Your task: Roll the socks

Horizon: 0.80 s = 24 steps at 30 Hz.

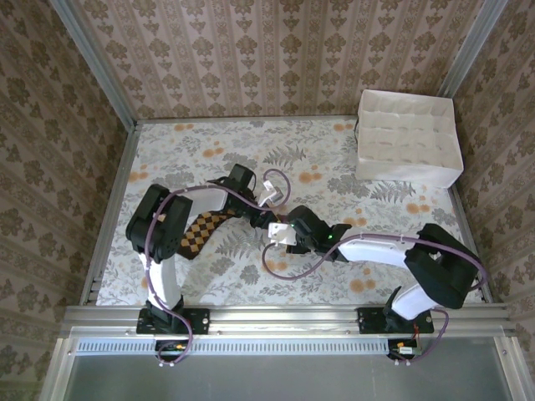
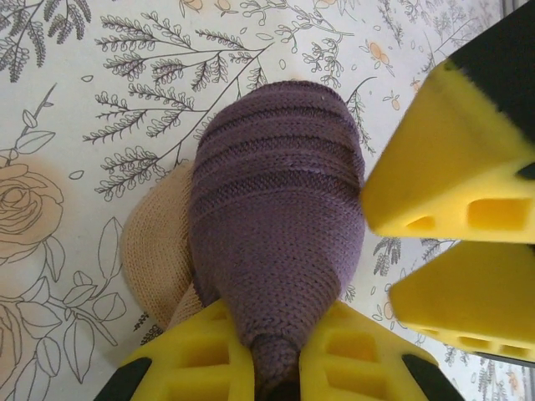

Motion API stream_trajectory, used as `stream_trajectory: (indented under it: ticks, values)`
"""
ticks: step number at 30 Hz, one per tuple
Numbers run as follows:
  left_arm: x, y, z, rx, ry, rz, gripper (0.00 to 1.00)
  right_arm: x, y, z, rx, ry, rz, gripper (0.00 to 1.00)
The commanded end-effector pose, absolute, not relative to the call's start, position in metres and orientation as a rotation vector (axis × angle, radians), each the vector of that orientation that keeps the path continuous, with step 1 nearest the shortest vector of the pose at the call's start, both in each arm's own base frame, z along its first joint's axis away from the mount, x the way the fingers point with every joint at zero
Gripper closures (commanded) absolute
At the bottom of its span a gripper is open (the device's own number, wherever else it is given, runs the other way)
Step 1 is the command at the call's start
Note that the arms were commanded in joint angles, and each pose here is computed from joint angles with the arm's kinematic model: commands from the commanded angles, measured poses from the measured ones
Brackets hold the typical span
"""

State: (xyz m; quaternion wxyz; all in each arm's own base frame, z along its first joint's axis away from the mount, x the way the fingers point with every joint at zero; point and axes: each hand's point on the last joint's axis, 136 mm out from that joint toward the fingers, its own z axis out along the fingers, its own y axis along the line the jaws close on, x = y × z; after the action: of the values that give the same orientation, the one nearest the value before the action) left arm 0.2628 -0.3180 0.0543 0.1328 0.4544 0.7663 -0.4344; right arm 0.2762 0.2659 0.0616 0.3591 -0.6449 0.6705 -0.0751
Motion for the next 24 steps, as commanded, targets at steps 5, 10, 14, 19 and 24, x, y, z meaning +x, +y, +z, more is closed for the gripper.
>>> stream_trajectory:
  ticks: [5,10,14,19,24]
  values:
    - [0.249,-0.308,0.039,1.287,2.386,-1.353,1.0,0.29,0.267,0.045,-1.751,1.632,-0.325,0.3]
    - [0.248,-0.307,0.04,1.29,2.404,-1.388,1.0,0.303,0.267,0.038,-1.747,1.622,-0.364,0.29]
    - [0.245,-0.307,0.042,1.295,2.415,-1.442,1.0,0.311,0.266,0.028,-1.784,1.622,-0.381,0.29]
    - [0.242,-0.307,0.046,1.299,2.426,-1.501,1.0,0.316,0.263,0.014,-1.848,1.641,-0.369,0.29]
    - [0.241,-0.309,0.056,1.256,2.429,-1.611,1.0,0.318,0.26,0.001,-1.898,1.667,-0.346,0.32]
